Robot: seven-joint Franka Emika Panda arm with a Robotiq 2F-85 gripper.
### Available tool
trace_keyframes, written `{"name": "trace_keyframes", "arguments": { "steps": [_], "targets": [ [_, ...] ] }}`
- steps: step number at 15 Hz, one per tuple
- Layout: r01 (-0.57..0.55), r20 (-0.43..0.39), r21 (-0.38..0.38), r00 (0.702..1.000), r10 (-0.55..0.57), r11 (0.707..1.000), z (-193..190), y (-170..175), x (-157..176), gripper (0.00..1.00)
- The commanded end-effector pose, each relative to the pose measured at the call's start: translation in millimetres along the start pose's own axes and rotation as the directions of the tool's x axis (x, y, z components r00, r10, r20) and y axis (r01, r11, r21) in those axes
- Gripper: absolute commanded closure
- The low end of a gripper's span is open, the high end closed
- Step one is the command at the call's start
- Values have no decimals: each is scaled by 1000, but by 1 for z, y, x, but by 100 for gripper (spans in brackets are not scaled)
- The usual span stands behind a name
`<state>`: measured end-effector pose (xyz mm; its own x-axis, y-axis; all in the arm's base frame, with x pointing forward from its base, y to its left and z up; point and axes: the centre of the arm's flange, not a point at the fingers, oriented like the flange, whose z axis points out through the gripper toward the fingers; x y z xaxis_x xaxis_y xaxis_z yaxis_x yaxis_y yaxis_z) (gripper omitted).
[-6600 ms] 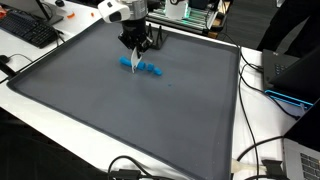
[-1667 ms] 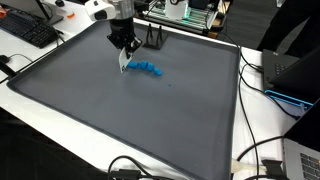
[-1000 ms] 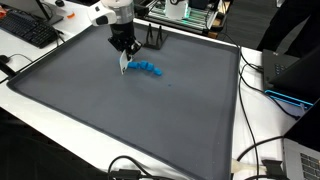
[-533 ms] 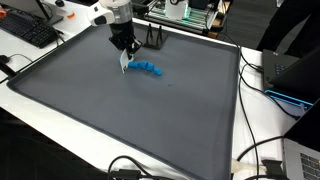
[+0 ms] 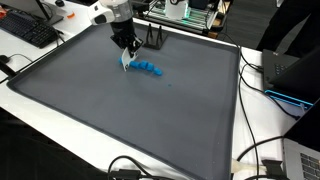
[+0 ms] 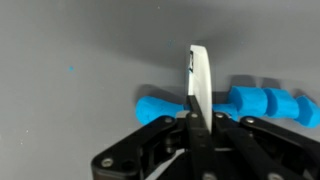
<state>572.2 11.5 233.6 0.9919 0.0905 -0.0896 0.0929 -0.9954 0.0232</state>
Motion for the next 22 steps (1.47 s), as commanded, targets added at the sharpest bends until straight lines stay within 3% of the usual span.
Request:
{"name": "trace_keyframes", "arguments": {
  "steps": [1,6,11,14,22],
  "targets": [
    [-4,10,5,1000,4,1000,-13,2,-15,99],
    [-21,-22,4,1000,21,1000,-42,3,-23,99],
    [-189,-35,17,981,189,982,-73,-1,-39,99],
    [-314,-30,22,949,315,949,-86,-4,-52,99],
    [-571,38,73,821,570,818,-99,-14,-96,99]
  ]
}}
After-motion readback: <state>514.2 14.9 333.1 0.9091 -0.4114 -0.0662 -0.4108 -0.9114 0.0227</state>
